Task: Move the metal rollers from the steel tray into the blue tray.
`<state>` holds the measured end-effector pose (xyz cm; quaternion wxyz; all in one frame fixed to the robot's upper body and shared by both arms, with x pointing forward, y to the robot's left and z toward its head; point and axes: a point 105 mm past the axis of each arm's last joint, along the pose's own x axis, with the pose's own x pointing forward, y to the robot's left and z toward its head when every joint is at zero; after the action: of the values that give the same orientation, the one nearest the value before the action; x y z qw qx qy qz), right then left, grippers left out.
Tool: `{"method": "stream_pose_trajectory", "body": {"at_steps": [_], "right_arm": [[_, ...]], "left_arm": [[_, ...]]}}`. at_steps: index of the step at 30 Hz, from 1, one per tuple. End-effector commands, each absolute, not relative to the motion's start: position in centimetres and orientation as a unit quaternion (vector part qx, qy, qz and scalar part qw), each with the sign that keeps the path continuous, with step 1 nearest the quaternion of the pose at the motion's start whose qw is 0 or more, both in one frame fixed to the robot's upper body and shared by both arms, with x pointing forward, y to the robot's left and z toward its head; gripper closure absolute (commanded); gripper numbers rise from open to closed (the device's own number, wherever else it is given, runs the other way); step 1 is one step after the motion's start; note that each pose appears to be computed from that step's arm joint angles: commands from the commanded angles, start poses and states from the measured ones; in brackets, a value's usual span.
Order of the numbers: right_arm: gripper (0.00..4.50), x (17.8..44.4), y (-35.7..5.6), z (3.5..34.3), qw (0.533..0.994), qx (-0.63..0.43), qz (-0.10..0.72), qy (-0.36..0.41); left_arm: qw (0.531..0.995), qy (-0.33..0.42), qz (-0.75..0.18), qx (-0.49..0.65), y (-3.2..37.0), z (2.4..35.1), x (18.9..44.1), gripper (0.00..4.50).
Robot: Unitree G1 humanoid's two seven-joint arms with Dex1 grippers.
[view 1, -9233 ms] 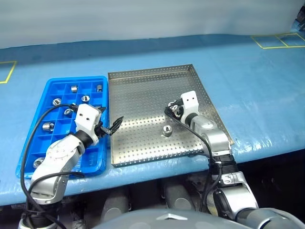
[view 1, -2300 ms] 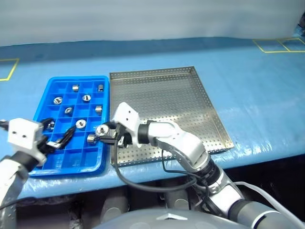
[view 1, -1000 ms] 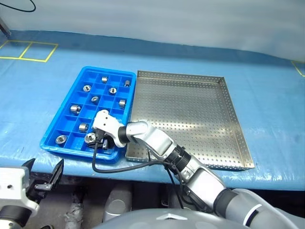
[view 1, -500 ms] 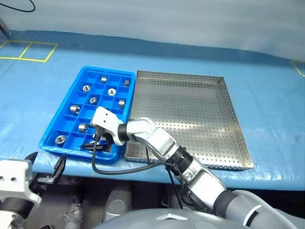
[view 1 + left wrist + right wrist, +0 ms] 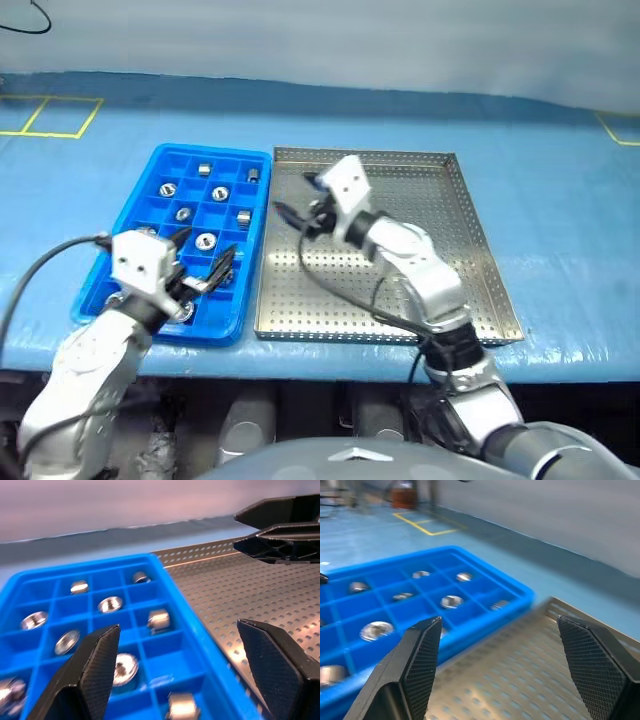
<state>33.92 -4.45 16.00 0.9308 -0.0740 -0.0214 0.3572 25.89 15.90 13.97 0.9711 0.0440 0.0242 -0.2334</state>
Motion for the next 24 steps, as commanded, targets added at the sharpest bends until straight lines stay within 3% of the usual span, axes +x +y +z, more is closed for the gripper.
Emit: {"method": "stream_pose_trajectory", "body": {"at_steps": [1, 5, 11, 24], "right_arm": [[0.61, 33.8, -8.0, 16.4, 0.946, -0.09, 0.311, -0.022], [0.61, 33.0, -11.3, 14.9, 0.954, -0.1, 0.283, 0.009], [0.61, 31.9, -13.0, 13.4, 0.954, -0.11, 0.277, 0.038], [0.61, 31.8, -12.6, 13.2, 0.954, -0.103, 0.28, 0.035]], "left_arm": [[0.957, 0.009, -0.285, 0.049, 13.7, 13.8, 26.9, 0.38], [0.942, 0.01, -0.331, 0.05, 11.8, 13.2, 28.4, 0.38], [0.937, 0.002, -0.343, 0.065, 10.7, 12.9, 29.9, 0.38], [0.958, -0.011, -0.274, 0.081, 11.7, 12.4, 30.0, 0.38]]}}
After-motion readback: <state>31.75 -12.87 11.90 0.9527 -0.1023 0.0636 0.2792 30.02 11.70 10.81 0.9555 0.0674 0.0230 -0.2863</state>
